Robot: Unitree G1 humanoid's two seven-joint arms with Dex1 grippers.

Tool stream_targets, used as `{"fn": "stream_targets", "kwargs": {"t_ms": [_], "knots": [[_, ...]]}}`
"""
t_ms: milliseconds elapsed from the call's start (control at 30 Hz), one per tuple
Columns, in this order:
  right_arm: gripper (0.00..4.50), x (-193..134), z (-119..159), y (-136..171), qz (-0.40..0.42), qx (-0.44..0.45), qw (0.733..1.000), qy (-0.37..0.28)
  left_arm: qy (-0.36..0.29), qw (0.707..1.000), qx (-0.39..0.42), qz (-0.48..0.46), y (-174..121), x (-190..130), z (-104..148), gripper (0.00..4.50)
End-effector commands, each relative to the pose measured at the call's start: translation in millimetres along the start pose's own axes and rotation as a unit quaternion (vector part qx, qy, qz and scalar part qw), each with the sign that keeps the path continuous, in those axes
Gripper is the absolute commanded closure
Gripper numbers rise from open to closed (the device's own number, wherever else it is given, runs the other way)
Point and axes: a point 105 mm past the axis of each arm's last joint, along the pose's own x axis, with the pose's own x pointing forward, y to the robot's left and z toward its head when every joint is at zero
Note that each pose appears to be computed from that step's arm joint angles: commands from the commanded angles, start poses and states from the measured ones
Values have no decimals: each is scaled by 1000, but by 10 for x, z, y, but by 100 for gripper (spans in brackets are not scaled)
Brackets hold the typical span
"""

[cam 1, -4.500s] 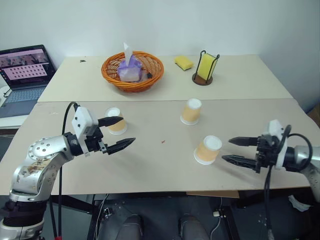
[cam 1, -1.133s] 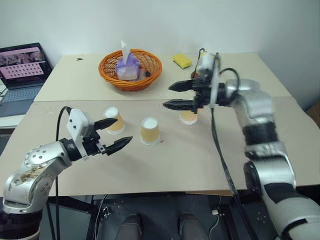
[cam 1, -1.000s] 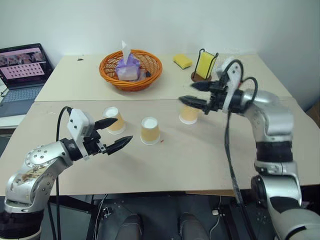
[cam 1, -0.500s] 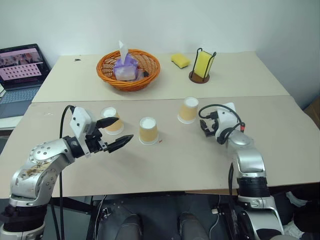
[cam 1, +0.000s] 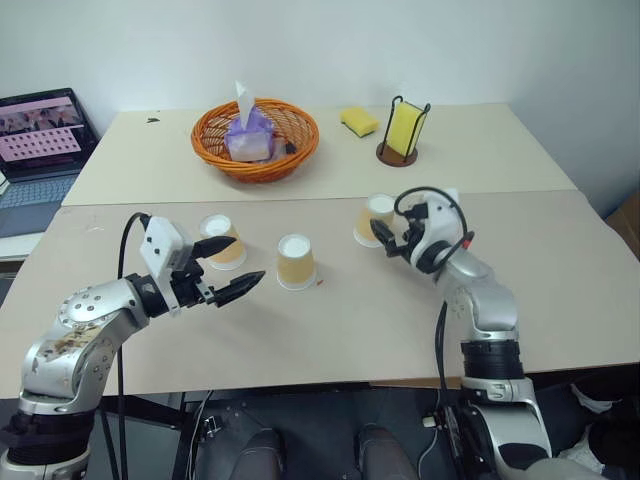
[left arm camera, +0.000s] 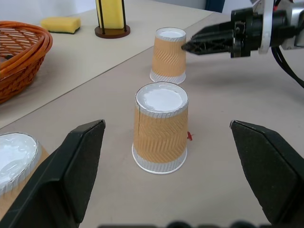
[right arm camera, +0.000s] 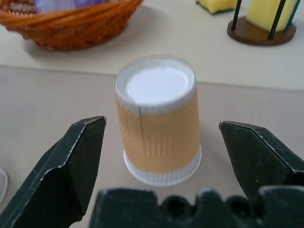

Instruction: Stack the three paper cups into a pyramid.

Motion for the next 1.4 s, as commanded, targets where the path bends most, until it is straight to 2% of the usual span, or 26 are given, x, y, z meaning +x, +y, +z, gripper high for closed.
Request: {"fn": "stream_targets", "kwargs": {"t_ms": [33, 567, 900, 1000, 1100, 1267, 1400], "knots": [[2, 37, 114, -77, -12, -20, 999, -22, -20, 999, 25, 4, -22, -36, 136, 0], [2, 378, 138, 98, 17, -37, 999, -31, -18, 999, 31, 18, -5, -91, 167, 0], [2, 465, 175, 99, 18, -36, 999, -37, -14, 999, 31, 21, -8, -107, 154, 0], [73, 467, 176, 97, 18, -37, 998, -38, -13, 999, 30, 21, -9, -108, 151, 0], [166, 463, 179, 92, 17, -38, 998, -38, -12, 999, 29, 20, -16, -107, 147, 0], [170, 451, 205, 108, 22, -40, 998, -41, -11, 999, 28, 17, -22, -103, 141, 0], [170, 240, 476, 86, 80, -53, 992, -81, -10, 999, 28, 15, -31, -96, 136, 0]]}}
